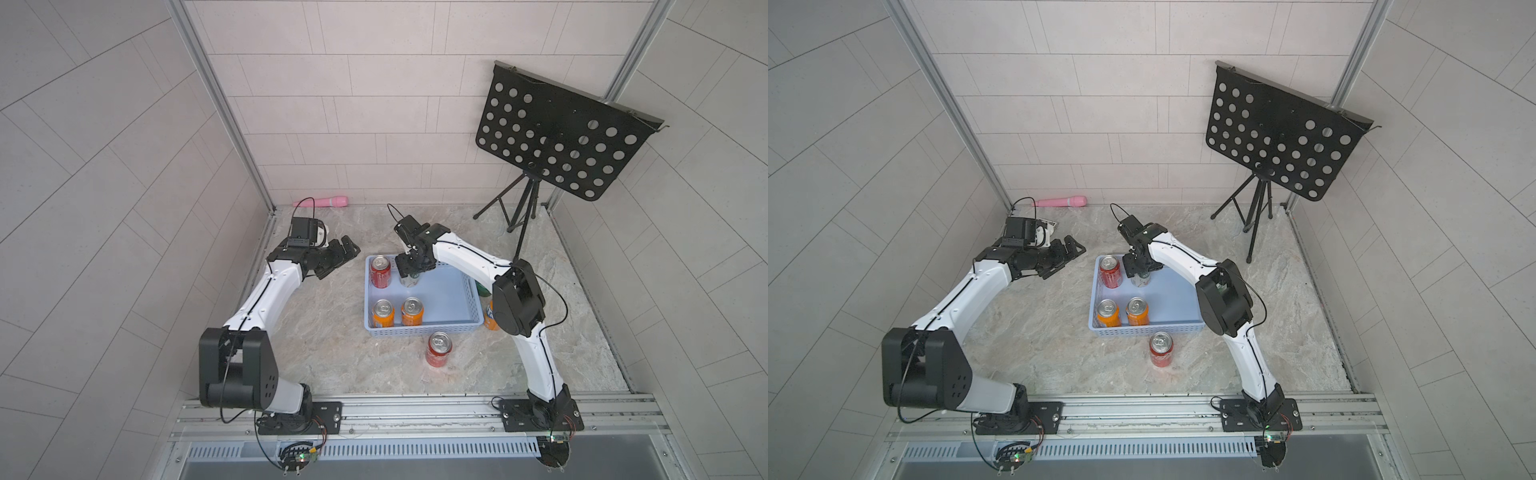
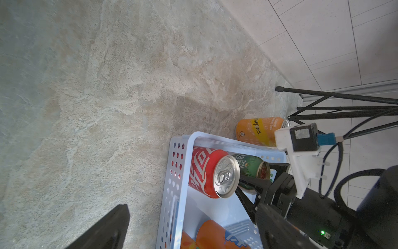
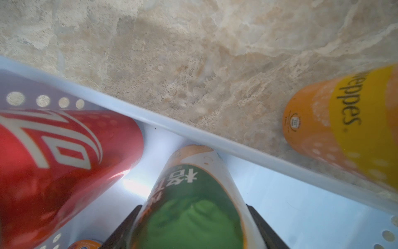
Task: Take out the drinks from the basket
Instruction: Pick up the drink from the basket, then place the drink at the center of the board.
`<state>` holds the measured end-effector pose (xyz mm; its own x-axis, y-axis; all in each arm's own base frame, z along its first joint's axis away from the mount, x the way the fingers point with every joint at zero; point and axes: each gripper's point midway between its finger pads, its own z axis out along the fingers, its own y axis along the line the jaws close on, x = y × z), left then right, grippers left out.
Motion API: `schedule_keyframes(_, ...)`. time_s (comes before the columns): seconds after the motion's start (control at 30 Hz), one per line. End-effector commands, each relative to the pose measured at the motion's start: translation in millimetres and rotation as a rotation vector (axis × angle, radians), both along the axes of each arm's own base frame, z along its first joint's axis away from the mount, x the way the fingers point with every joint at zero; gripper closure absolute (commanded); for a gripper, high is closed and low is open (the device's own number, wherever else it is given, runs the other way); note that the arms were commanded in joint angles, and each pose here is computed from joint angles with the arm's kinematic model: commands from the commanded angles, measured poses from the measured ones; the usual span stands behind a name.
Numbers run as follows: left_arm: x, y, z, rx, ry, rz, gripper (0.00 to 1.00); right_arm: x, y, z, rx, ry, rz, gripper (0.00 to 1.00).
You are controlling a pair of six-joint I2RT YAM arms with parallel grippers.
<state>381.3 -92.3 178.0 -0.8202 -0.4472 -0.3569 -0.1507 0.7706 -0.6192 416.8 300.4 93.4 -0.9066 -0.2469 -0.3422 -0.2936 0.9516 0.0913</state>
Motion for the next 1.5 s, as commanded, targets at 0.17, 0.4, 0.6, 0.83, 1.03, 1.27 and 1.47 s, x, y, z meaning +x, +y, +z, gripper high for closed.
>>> schedule_keyframes(0.17,-2.5,0.1,8.4,-0.017,-0.032,0.0,0.0,-7.2,-6.2,58.3,0.038,-0.063,0.002,0.78)
schedule_keyframes(0.4,-2.9,-1.0,13.6,-0.023,-0.056,-0.002,0.0,-13.2,-13.8,89.6,0.037,-0.099,0.011,0.82)
schedule_keyframes(0.6,-3.5,-0.3,14.4,-0.017,-0.059,-0.004,0.0,-18.1,-17.4,109.4,0.038,-0.117,0.019,0.82)
schedule_keyframes(0.83,-3.0,2.5,21.5,0.001,-0.087,-0.001,0.0,-20.9,-20.1,131.9,0.04,-0.149,0.02,0.82)
schedule_keyframes(1.03,-0.7,10.0,38.1,0.064,-0.146,-0.005,0.0,-17.2,-19.0,161.8,0.061,-0.207,0.027,0.82)
schedule_keyframes(1.27,-1.1,13.6,37.3,0.079,-0.143,0.01,0.0,7.2,-9.0,176.8,0.073,-0.273,0.026,0.82)
schedule_keyframes(1.47,-2.9,7.8,36.3,0.04,-0.142,-0.001,0.0,37.5,1.1,162.3,0.032,-0.313,0.028,0.8)
